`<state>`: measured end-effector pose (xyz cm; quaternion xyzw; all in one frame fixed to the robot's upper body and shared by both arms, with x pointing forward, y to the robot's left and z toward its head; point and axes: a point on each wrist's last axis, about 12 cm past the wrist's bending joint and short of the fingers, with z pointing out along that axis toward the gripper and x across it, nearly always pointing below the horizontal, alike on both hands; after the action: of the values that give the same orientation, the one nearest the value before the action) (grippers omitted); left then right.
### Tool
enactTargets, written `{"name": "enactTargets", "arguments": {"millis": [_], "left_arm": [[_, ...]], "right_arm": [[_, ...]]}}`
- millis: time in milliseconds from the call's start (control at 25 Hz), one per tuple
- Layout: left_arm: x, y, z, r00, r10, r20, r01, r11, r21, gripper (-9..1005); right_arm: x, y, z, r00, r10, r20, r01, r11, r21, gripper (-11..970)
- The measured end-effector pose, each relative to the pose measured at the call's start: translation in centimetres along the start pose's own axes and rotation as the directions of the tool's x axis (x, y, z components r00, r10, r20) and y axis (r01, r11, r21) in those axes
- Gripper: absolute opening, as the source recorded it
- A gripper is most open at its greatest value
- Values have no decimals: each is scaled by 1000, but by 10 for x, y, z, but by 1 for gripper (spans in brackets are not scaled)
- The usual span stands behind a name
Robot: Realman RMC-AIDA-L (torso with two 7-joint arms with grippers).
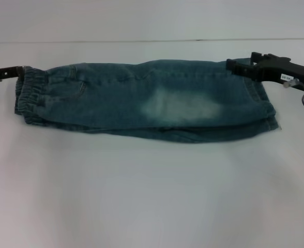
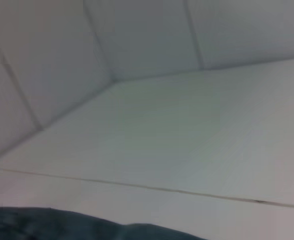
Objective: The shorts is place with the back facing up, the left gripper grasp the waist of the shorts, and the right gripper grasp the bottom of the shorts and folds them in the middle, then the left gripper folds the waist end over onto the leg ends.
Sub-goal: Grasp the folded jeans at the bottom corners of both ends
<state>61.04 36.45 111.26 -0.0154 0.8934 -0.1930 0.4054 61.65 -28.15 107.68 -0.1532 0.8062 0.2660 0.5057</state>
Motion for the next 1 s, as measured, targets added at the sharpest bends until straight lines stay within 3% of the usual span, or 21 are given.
{"name": "enactTargets", "arguments": {"millis": [120, 280, 520, 640, 1000], "left_arm": [[0, 4, -15, 999, 34, -25, -33, 999, 29, 949], [2, 2, -22, 996, 76, -47, -73, 995, 63, 941], [4, 2, -23, 986, 137, -96, -132, 989, 60, 929], [4, 0, -20, 974, 183, -135, -178, 983, 51, 923], [5, -8, -10, 936, 270, -225, -266, 963, 49, 906]], "right_arm": [[-4, 6, -17, 999, 0, 36, 4, 992, -123, 945], [-13, 20, -39, 997, -22, 70, 43, 950, -308, 946], [-16, 50, -57, 992, -113, 62, 128, 803, -581, 946], [-10, 58, -57, 988, -152, 37, 142, 775, -616, 946], [1, 62, -49, 987, -159, -15, 118, 787, -606, 946]]}}
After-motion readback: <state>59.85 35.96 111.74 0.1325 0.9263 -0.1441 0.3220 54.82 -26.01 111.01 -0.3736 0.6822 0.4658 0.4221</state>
